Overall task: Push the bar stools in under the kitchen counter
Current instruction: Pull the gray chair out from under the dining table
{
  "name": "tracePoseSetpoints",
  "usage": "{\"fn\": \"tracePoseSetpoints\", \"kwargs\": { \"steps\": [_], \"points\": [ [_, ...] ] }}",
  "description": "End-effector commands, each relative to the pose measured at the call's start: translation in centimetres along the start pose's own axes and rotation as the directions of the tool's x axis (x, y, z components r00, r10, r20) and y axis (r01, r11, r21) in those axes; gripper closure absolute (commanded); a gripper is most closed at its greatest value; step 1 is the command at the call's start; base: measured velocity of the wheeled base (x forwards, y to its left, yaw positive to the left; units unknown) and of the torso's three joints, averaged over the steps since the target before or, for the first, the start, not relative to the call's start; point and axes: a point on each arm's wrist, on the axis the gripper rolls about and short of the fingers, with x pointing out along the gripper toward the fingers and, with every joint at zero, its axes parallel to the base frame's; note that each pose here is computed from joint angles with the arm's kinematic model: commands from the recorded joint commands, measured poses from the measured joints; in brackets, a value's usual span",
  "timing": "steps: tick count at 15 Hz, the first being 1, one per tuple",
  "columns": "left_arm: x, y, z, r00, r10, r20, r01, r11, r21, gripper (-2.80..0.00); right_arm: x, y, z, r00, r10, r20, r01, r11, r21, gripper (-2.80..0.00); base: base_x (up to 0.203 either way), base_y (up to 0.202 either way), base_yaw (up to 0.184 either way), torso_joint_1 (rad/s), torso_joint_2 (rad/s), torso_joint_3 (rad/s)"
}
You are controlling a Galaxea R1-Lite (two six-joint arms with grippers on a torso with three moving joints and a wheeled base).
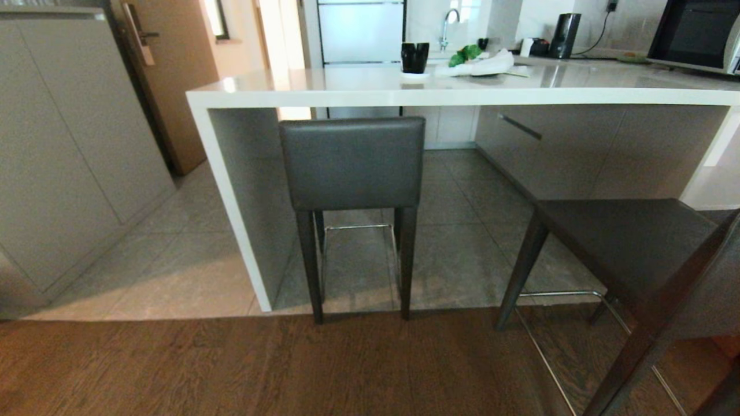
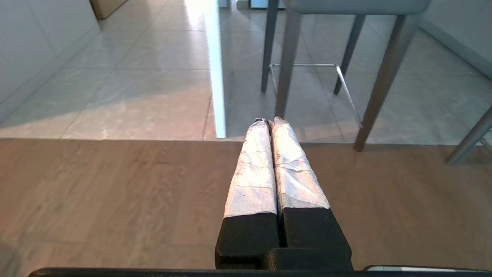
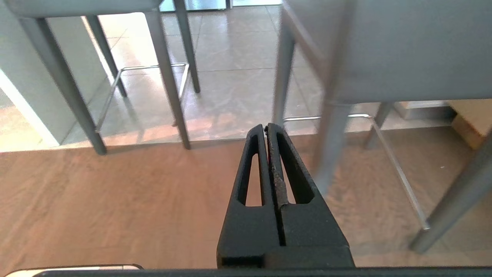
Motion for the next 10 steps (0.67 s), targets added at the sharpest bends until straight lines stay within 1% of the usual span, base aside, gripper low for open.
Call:
{"fn": "tracePoseSetpoints", "kwargs": {
  "steps": [1,3,4,8,9,10],
  "points": [
    [0.01,0.00,-0.05,1.000,0.000,-0.002,0.000,1.000,-0.001,0.00,0.01,0.00,0.01,1.000,0.000,-0.001,0.000,1.000,0.000,0.00,0.000,0.197,-0.002,-0.002,0.00,0.007],
    [0.00,0.00,-0.05,1.000,0.000,-0.001,0.000,1.000,-0.002,0.00,0.01,0.00,0.01,1.000,0.000,-0.001,0.000,1.000,0.000,0.00,0.000,0.152,-0.006,0.000,0.00,0.000],
    [0.01,0.00,-0.03,1.000,0.000,-0.001,0.000,1.000,-0.002,0.00,0.01,0.00,0.01,1.000,0.000,-0.001,0.000,1.000,0.000,0.00,0.000,0.071,-0.001,-0.001,0.00,0.002],
    [0.00,0.00,-0.04,1.000,0.000,0.001,0.000,1.000,-0.001,0.00,0.01,0.00,0.01,1.000,0.000,-0.001,0.000,1.000,0.000,0.00,0.000,0.000,0.000,0.000,0.00,0.000],
    [0.01,0.00,-0.04,1.000,0.001,-0.002,-0.001,1.000,-0.001,0.00,0.01,0.00,0.01,1.000,0.000,-0.001,0.000,1.000,0.000,0.00,0.085,-0.001,-0.001,-0.007,0.00,0.002],
    [0.01,0.00,-0.05,1.000,0.000,-0.002,0.000,1.000,-0.001,0.00,0.01,0.00,0.01,1.000,0.000,-0.001,0.000,1.000,0.000,0.00,0.174,0.000,0.000,0.003,0.00,0.002]
  ]
}}
